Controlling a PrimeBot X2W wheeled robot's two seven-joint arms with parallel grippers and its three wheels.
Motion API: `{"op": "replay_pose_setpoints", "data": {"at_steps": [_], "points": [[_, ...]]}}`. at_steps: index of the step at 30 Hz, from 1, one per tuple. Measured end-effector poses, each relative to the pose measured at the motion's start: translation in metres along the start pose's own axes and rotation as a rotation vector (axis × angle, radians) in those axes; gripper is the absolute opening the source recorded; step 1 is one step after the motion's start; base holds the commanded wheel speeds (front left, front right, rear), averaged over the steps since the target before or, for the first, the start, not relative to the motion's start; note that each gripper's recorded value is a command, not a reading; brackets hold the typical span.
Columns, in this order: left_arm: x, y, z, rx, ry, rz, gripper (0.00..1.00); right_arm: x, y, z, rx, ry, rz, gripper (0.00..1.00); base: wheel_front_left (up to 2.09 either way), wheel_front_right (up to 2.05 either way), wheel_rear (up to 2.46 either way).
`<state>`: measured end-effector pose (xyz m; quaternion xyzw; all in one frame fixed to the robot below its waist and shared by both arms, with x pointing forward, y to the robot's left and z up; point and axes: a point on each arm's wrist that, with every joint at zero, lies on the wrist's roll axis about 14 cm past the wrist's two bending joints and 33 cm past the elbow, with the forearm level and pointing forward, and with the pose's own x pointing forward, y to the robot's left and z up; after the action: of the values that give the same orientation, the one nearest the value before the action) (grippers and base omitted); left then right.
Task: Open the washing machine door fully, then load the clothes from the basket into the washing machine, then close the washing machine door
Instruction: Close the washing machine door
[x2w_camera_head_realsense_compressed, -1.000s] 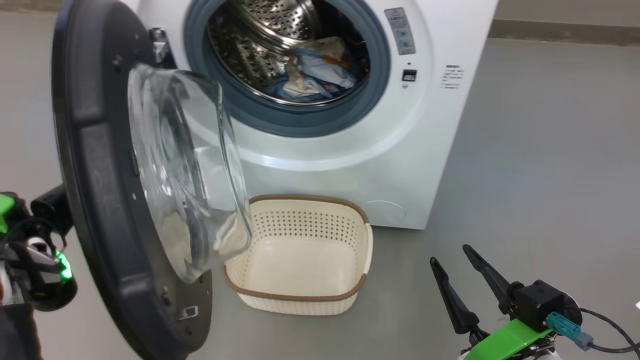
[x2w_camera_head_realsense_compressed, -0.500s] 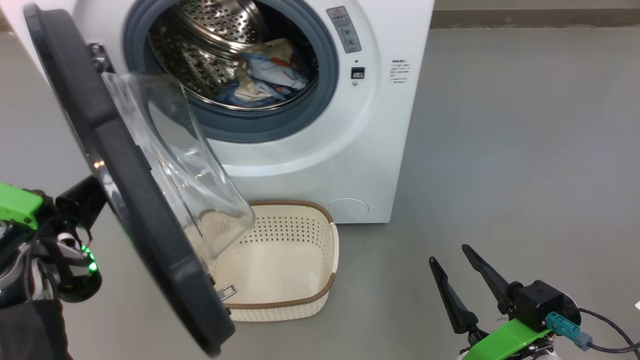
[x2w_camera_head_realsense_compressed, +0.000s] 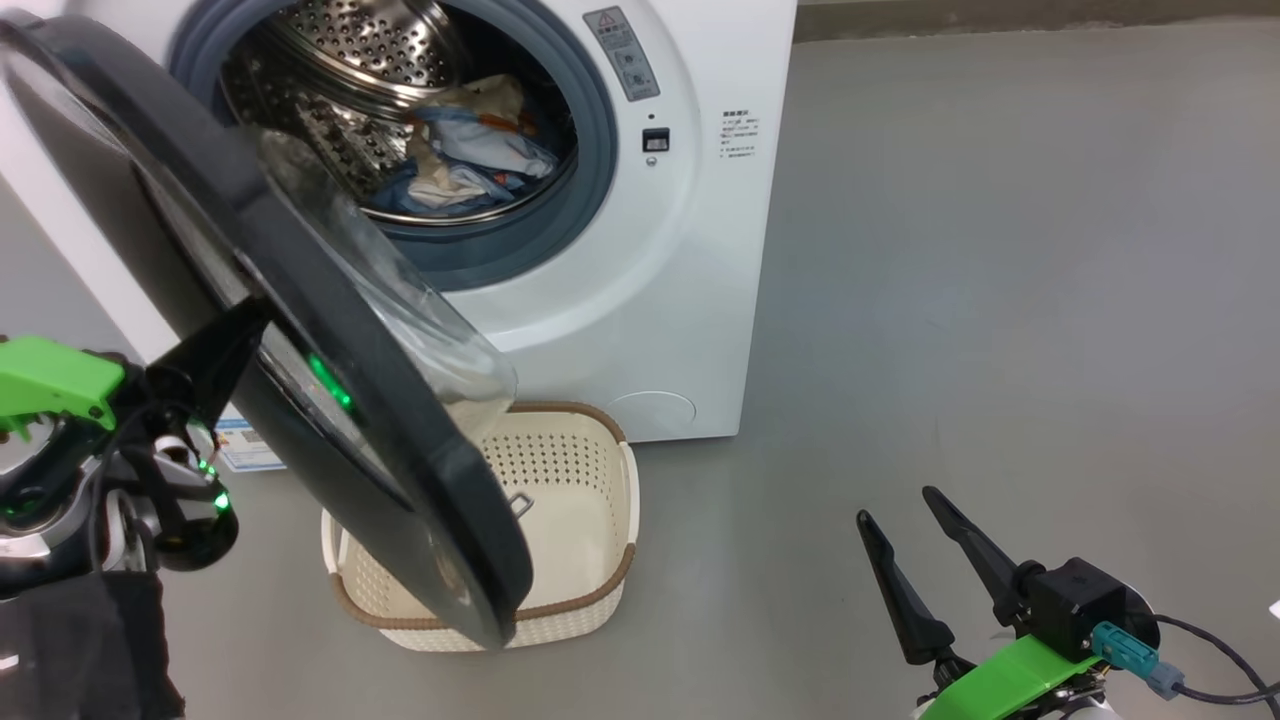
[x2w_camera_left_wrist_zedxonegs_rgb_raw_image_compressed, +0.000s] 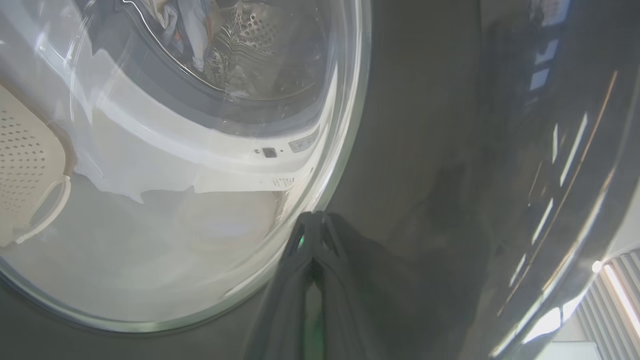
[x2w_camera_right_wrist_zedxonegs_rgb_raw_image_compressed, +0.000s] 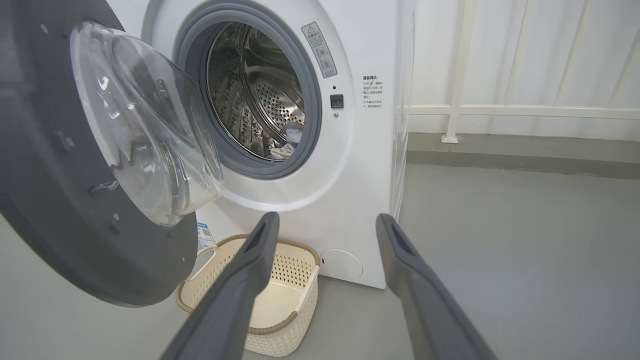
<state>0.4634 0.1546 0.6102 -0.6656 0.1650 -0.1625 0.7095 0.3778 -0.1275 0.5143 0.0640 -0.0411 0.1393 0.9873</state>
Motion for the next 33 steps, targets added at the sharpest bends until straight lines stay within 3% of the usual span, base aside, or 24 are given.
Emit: {"op": "replay_pose_setpoints", "data": {"at_steps": [18, 33], "points": [[0.035, -0.001, -0.024, -0.009, 0.063, -0.027, 0.0, -0.009, -0.021, 0.007, -0.011, -0.015, -0.066, 1.0, 0.0, 0.0, 0.0], [0.037, -0.008, -0.033, -0.011, 0.076, -0.058, 0.0, -0.014, -0.027, 0.015, -0.017, -0.038, -0.089, 1.0, 0.0, 0.0, 0.0]]}}
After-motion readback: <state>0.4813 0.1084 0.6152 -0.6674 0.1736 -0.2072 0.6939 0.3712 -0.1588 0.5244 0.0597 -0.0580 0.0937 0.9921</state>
